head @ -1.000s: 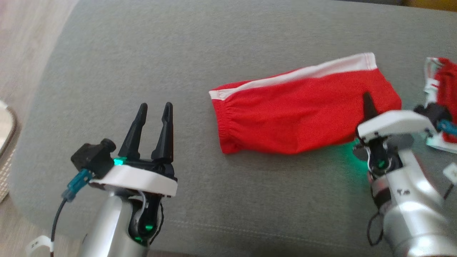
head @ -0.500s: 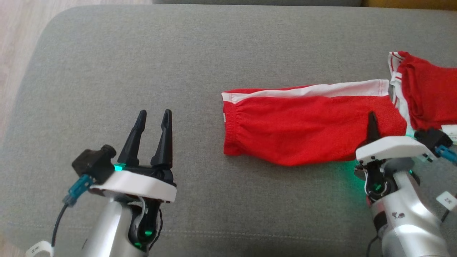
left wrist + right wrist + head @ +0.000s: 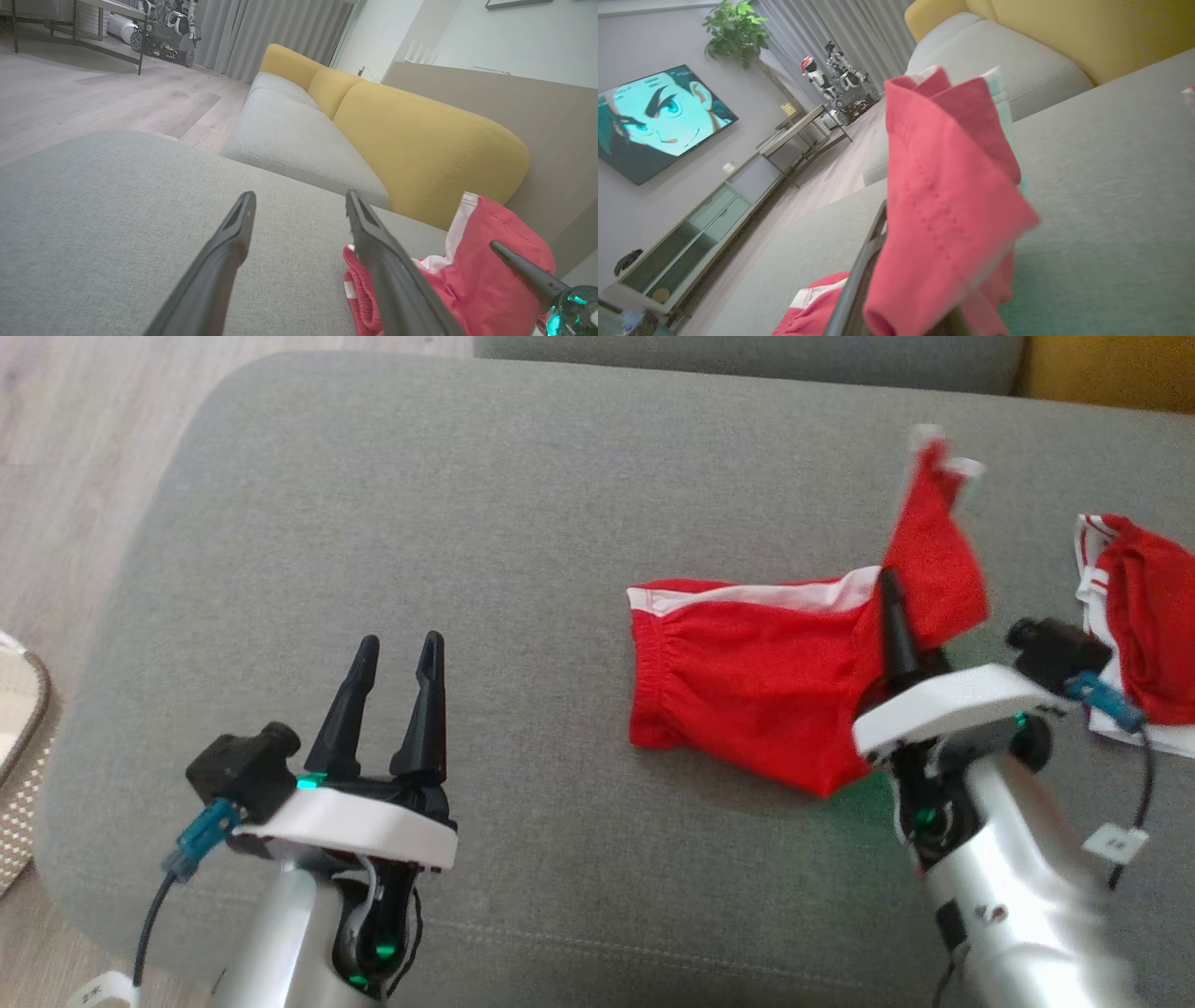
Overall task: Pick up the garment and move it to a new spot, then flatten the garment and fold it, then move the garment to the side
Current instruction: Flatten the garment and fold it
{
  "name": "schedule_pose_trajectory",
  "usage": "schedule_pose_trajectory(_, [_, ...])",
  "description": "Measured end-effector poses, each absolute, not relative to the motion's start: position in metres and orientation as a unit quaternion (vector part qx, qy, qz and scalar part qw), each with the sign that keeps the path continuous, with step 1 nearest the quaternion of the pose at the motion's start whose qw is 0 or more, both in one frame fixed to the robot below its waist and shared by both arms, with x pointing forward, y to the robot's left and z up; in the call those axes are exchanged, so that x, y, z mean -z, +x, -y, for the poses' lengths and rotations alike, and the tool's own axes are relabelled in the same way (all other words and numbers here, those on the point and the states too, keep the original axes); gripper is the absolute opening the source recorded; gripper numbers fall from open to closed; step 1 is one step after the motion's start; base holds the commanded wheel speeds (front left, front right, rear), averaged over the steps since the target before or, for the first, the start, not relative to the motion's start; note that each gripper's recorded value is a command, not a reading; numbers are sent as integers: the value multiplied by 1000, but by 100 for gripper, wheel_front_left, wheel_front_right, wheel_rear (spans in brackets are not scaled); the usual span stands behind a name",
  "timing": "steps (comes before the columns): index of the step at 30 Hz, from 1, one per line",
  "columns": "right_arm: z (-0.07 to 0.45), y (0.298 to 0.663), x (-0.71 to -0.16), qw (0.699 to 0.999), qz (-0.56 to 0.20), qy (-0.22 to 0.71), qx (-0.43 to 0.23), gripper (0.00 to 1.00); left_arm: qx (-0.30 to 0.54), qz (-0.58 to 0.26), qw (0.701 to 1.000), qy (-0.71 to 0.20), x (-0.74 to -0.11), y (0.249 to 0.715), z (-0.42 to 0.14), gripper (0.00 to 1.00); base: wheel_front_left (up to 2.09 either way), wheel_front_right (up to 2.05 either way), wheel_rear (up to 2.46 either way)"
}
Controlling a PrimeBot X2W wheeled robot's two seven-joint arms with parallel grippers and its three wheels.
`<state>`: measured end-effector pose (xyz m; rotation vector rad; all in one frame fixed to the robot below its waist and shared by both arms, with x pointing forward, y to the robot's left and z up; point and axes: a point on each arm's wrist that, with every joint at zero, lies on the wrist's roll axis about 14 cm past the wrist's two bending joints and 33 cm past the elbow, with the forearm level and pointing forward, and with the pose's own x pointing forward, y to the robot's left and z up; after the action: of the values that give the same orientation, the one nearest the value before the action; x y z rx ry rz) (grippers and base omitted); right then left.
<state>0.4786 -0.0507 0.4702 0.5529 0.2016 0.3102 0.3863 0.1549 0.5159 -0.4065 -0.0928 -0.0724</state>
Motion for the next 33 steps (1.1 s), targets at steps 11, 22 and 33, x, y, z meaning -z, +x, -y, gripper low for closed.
schedule_pose_trajectory(11, [-29, 435, -474, 922, -124, 228, -287, 0, 19, 57, 977, -203, -522, 377, -167, 100, 0, 0, 0])
schedule_pose_trajectory(22, [-65, 408, -455, 902, -168, 187, -350, 100, 3, 52, 978, -202, -517, 369, -176, 100, 0, 0, 0])
schedule_pose_trajectory(33, [-77, 377, -408, 867, -281, 182, -367, 100, -4, 41, 979, -201, -510, 371, -177, 100, 0, 0, 0])
